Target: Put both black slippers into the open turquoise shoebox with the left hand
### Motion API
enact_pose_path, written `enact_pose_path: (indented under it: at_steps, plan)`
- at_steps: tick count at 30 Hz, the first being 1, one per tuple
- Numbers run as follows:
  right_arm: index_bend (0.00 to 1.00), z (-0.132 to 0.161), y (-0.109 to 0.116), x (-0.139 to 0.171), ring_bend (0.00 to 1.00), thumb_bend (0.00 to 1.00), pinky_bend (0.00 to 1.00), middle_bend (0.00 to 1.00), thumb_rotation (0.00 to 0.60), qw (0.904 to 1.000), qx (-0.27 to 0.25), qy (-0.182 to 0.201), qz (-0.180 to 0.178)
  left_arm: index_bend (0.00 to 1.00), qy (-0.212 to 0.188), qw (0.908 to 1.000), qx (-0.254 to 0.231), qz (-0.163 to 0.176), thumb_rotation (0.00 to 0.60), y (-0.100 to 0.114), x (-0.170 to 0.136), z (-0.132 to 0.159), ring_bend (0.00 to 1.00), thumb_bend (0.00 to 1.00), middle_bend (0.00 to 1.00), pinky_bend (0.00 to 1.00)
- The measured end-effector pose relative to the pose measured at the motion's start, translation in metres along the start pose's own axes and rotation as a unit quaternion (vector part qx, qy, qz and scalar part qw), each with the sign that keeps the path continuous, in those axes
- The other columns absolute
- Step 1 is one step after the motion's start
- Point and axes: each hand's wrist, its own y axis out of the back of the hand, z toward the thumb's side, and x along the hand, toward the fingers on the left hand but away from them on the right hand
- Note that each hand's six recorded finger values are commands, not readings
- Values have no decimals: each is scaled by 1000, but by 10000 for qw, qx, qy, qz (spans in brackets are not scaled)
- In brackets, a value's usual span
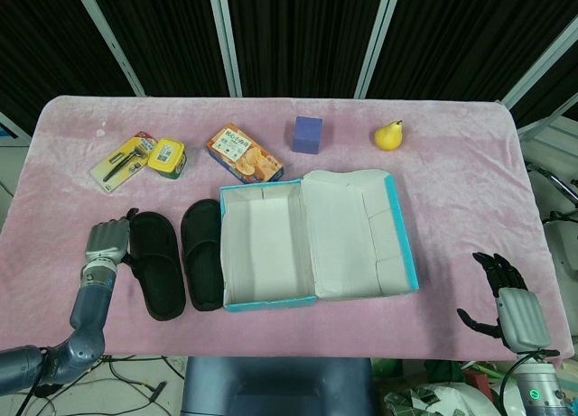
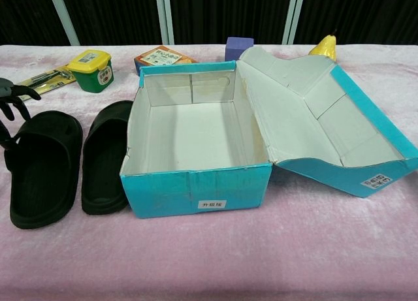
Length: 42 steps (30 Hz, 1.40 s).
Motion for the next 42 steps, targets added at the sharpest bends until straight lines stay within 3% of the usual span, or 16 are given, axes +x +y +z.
enact_pose_path:
  at_steps: [4, 8, 11, 18, 24, 27, 30, 33, 37, 40, 42]
  plan:
    - [127, -1, 1, 1, 0, 133, 104, 100, 600, 10000, -8, -19, -13, 160, -86, 9999, 24, 57, 600, 0, 7, 9, 241, 0, 285, 305]
    - [127, -1, 1, 2, 0, 133, 104, 100, 600, 10000, -7, -38, -13, 344, -225, 9997, 3, 79, 600, -2, 12, 19, 360, 68, 430, 448]
    - [127, -2, 2, 2, 0, 133, 104, 100, 600, 10000, -6, -45, -26, 414, -326, 9994, 30, 112, 600, -2, 12, 22, 382, 105, 480, 492]
    - [127, -3, 4, 3, 0, 133, 104, 100, 600, 10000, -17, -41, -55, 448, -611, 9974, -334, 209, 600, 6, 9, 21, 412, 108, 534, 518]
    - [127, -3, 4, 5, 0, 133, 103, 100, 600, 10000, -29, -29, -70, 451, -1021, 9865, -1262, 231, 600, 22, 2, 17, 412, 108, 534, 519]
    - [127, -2, 4, 5, 0, 133, 104, 100, 600, 10000, -27, -4, -79, 449, -1313, 9740, -1834, 230, 600, 32, -3, 19, 412, 107, 530, 519]
    - [127, -1, 5, 5, 0, 132, 104, 100, 600, 10000, -21, 19, -88, 444, -1654, 9551, -2445, 241, 600, 43, -9, 26, 412, 106, 524, 521]
    - [127, -1, 5, 6, 0, 133, 104, 100, 600, 10000, -13, 18, -86, 439, -2031, 9285, -3099, 252, 600, 55, -15, 38, 412, 106, 522, 525]
    - [127, -2, 7, 9, 0, 132, 104, 100, 600, 9999, -10, -9, -111, 434, -2646, 8844, -3841, 177, 600, 70, -25, 62, 412, 105, 519, 527]
    - [126, -5, 9, 11, 0, 133, 104, 100, 600, 9999, -15, -47, -129, 433, -3096, 8644, -3960, 157, 600, 83, -32, 83, 412, 104, 518, 527]
    - [126, -6, 9, 12, 0, 133, 104, 100, 600, 9999, -7, -61, -121, 433, -3303, 8565, -3960, 206, 600, 90, -35, 96, 412, 104, 518, 527]
